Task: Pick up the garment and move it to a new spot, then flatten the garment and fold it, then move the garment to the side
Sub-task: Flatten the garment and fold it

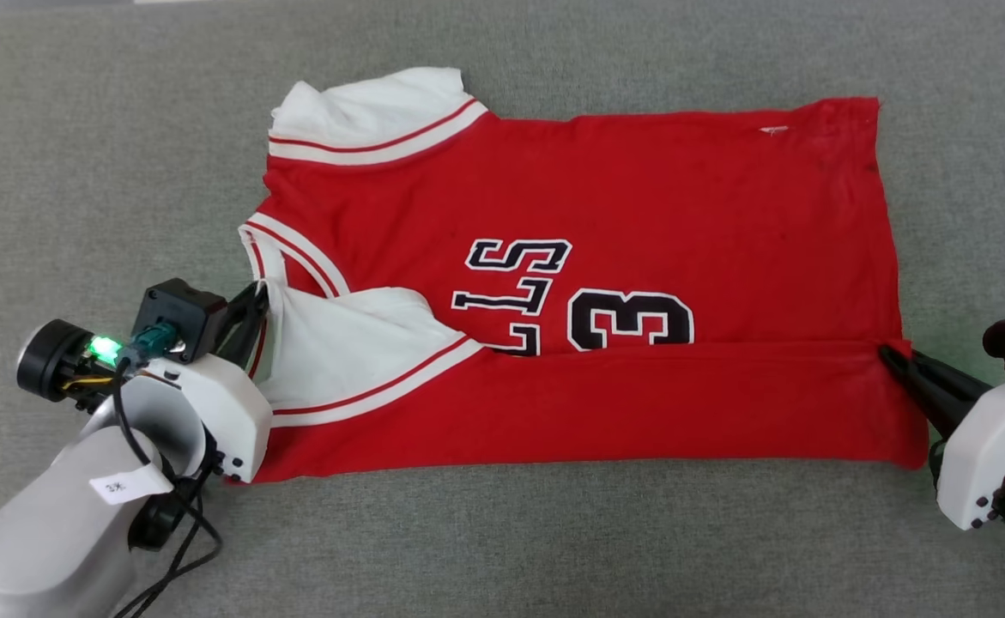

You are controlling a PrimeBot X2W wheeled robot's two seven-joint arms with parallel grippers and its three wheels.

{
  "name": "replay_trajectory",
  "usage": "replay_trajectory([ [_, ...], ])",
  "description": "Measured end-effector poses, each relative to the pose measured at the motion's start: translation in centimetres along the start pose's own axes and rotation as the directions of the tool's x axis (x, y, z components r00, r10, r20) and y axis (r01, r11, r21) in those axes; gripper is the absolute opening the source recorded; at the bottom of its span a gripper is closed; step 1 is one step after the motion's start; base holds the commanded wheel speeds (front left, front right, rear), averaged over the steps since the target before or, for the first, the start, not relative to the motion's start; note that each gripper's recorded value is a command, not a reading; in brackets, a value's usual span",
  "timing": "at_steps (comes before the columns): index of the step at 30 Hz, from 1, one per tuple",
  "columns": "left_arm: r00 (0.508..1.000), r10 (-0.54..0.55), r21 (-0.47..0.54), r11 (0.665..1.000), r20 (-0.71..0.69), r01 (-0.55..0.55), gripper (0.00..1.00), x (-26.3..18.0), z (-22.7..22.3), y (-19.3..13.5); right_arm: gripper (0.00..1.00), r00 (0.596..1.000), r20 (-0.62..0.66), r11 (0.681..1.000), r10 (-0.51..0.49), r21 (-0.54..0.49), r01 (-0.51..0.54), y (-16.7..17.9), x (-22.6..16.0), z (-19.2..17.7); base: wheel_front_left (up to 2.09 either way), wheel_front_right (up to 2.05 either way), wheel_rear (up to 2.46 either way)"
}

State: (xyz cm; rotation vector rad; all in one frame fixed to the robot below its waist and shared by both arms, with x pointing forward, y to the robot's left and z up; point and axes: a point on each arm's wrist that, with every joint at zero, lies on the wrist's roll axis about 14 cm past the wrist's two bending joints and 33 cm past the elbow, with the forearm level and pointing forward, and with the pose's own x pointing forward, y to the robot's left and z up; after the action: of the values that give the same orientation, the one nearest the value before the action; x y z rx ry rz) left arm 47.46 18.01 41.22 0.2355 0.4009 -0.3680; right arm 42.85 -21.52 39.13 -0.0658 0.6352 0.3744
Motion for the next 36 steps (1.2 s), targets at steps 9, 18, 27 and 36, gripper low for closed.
replay_trajectory([
  [9,0.994,-0.035,-0.060,0.998,-0.103,0.029,0.00,1.4,-3.9,-0.5,0.00,1.000,-0.023,1.000,0.007,0.003,-0.007,0.1,1.0,-0.6,0.00,0.00,0.00],
  [18,0.999,0.025,-0.028,0.999,-0.023,-0.026,1.00,-1.2,1.1,2.9,1.00,0.994,0.105,1.000,0.013,-0.026,-0.011,0.8,-1.5,3.1,0.00,0.00,0.00],
  [27,0.990,-0.006,-0.007,1.000,-0.141,0.005,1.00,-4.7,5.1,4.4,1.00,0.985,0.167,0.998,0.035,-0.059,-0.026,1.9,-2.6,5.5,0.00,0.00,0.00],
  [36,0.890,-0.156,-0.087,0.988,-0.429,0.131,1.00,-6.8,3.6,1.5,1.00,0.986,0.157,0.997,0.053,-0.064,-0.044,2.9,-2.8,5.8,0.00,0.00,0.00],
])
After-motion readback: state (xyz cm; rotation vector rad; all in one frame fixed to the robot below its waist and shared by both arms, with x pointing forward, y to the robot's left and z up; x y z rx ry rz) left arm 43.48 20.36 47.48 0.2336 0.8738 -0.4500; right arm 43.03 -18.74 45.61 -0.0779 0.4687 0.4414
